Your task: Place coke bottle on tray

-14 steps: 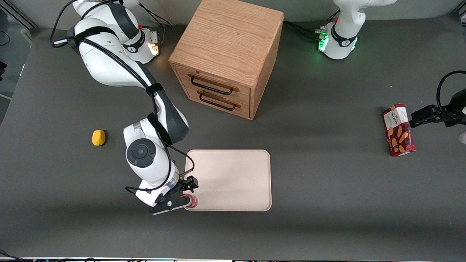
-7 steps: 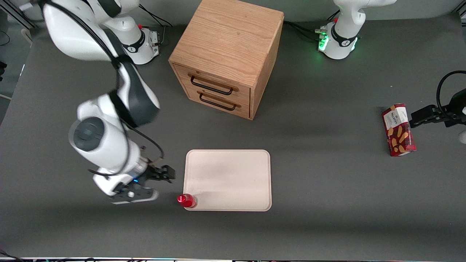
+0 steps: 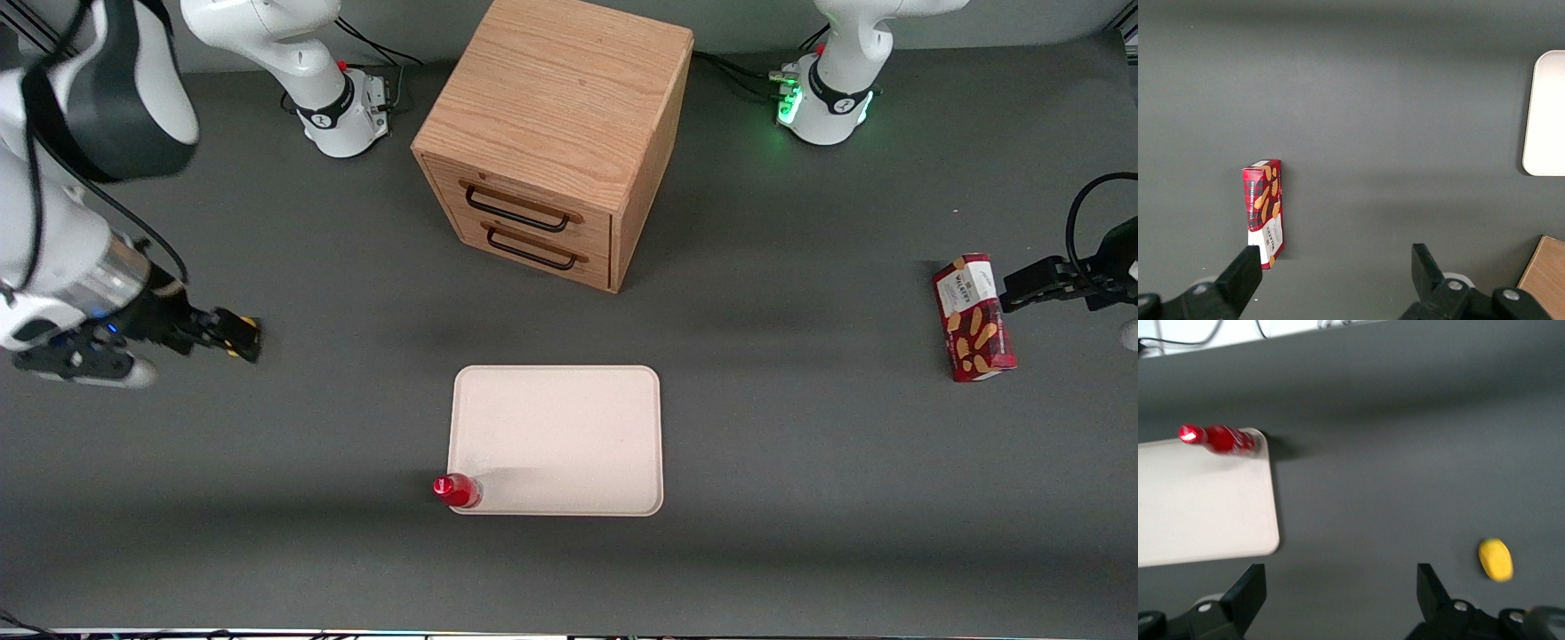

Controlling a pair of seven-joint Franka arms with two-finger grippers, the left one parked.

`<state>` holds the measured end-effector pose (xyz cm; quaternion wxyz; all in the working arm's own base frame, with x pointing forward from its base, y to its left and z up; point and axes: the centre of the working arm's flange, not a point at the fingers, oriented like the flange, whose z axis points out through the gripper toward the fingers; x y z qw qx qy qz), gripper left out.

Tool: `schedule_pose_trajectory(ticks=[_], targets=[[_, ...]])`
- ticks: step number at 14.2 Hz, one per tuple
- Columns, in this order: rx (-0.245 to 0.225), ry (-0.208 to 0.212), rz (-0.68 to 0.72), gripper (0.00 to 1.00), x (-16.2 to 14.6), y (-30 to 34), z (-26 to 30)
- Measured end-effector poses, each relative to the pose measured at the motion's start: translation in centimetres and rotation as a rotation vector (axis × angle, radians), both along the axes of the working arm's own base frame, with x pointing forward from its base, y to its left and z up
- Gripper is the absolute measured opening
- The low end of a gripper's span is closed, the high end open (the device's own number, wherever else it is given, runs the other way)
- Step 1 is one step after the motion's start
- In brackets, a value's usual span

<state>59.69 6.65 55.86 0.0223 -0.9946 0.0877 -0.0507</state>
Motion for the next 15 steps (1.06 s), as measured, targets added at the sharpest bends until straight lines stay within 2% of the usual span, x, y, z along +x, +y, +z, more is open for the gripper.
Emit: schedule_pose_trajectory(ticks=[3, 7, 15], targets=[[-0.006, 0.063, 0.035, 1.00, -4.2, -2.2, 0.8], [-0.014, 0.102, 0.078, 1.00, -5.5, -4.3, 1.0], [-0.013, 0.088, 0.053, 1.00, -5.1, -5.7, 2.3]])
